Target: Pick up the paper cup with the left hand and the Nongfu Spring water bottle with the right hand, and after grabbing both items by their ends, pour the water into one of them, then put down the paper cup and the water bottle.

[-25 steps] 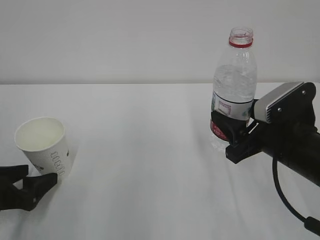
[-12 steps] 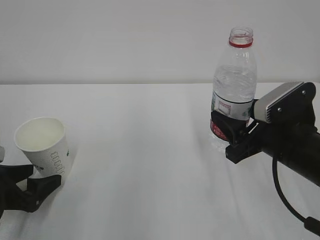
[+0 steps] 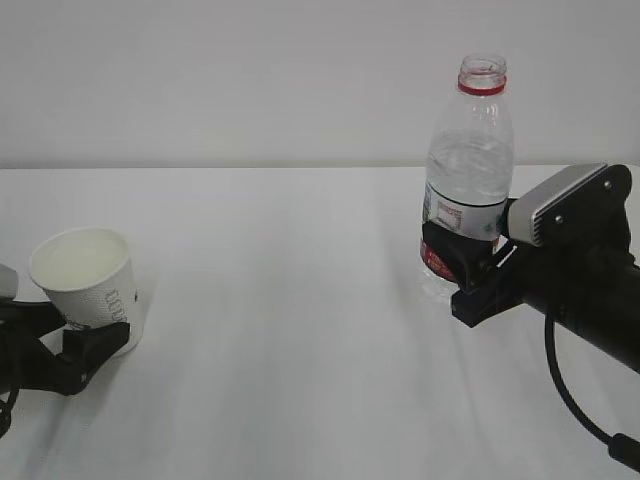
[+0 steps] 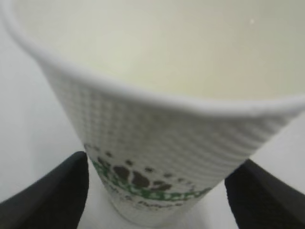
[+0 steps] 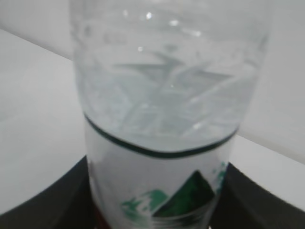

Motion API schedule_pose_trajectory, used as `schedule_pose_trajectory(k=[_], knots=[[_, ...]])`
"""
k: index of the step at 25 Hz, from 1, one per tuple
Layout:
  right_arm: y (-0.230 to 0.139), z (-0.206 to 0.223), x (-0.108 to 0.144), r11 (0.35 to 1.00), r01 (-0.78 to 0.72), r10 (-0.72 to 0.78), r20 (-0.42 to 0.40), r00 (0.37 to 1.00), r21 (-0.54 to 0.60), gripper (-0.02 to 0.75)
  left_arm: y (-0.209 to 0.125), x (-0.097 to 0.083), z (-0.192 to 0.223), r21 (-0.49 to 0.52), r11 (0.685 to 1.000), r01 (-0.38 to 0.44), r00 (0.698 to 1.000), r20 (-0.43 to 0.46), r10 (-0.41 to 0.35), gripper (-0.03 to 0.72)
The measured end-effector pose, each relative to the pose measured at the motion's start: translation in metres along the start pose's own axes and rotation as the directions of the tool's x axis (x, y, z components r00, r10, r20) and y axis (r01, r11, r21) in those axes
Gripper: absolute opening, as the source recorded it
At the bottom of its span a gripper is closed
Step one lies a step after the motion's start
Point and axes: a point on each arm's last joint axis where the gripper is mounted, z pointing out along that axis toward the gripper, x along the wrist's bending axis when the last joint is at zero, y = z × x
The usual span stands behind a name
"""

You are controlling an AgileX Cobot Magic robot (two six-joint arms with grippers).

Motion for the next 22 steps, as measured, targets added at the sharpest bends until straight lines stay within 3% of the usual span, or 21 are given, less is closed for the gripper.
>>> schedule_pose_trajectory(k=[15, 22], knots=[[0.0, 0.0, 0.0, 1.0, 0.0, 0.0, 0.0, 1.0, 0.0, 0.452, 0.01, 0.008, 0.014, -0.046, 0.998, -0.031, 1.0, 0.002, 0.031, 0.645], [0.0, 0.0, 0.0, 1.0, 0.0, 0.0, 0.0, 1.0, 0.0, 0.452, 0.01, 0.008, 0.014, -0.045, 0.998, -0.035, 0.999, 0.009, 0.035, 0.557]])
